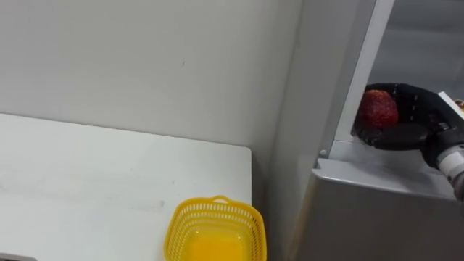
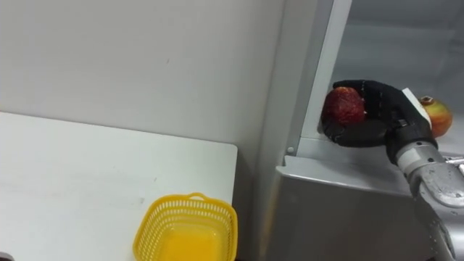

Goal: Retrieve from the upper fridge

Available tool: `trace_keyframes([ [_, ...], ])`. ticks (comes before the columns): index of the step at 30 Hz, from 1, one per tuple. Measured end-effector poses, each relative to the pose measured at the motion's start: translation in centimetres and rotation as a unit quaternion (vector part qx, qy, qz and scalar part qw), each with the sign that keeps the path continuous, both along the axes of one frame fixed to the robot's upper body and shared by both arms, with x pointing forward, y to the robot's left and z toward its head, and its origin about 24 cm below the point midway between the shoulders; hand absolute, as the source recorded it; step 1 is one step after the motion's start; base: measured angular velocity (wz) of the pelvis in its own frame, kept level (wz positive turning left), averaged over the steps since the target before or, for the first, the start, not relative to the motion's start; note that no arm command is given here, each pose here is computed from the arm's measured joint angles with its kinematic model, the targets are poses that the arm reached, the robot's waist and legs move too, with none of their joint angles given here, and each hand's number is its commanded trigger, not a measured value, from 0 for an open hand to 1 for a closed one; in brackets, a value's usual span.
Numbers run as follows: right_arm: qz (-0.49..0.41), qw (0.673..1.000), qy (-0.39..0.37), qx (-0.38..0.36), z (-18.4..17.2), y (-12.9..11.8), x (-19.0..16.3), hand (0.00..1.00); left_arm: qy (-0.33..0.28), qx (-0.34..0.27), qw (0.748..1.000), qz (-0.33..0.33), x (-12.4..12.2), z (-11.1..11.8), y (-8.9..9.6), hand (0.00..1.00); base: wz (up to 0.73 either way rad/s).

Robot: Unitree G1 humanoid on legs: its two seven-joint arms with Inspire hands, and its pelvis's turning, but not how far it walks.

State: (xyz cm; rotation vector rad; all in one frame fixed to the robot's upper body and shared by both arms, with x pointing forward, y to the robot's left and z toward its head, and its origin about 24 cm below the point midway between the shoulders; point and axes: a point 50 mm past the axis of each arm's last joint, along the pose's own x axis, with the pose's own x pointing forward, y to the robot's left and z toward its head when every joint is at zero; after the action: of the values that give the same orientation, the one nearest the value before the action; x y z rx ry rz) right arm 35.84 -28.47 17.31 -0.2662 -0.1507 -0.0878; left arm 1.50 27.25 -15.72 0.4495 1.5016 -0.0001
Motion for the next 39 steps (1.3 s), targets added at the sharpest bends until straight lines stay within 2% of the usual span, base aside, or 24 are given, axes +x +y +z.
trace_keyframes([
  [15, 0.005, 1.0, -0.009, 0.001, 0.6, 0.2, -0.1, 1.0, -0.006, 0.005, 1.0, 0.0, 0.4, 0.1, 0.3, 0.0, 0.0],
  [22, 0.017, 0.999, -0.037, -0.014, 1.5, 1.5, -0.8, 1.0, -0.009, 0.014, 1.0, 0.0, 0.5, 0.3, 0.9, 0.0, -0.02],
  [34, 0.016, 0.997, -0.075, 0.002, 1.6, 3.2, -2.1, 1.0, -0.011, 0.02, 1.0, -0.01, 0.8, 0.2, 0.7, 0.0, -0.04],
  [39, 0.032, 0.994, -0.107, 0.0, 1.0, 4.9, -4.6, 1.0, -0.015, 0.009, 1.0, -0.011, 0.5, 0.0, 0.0, 0.0, -0.05],
])
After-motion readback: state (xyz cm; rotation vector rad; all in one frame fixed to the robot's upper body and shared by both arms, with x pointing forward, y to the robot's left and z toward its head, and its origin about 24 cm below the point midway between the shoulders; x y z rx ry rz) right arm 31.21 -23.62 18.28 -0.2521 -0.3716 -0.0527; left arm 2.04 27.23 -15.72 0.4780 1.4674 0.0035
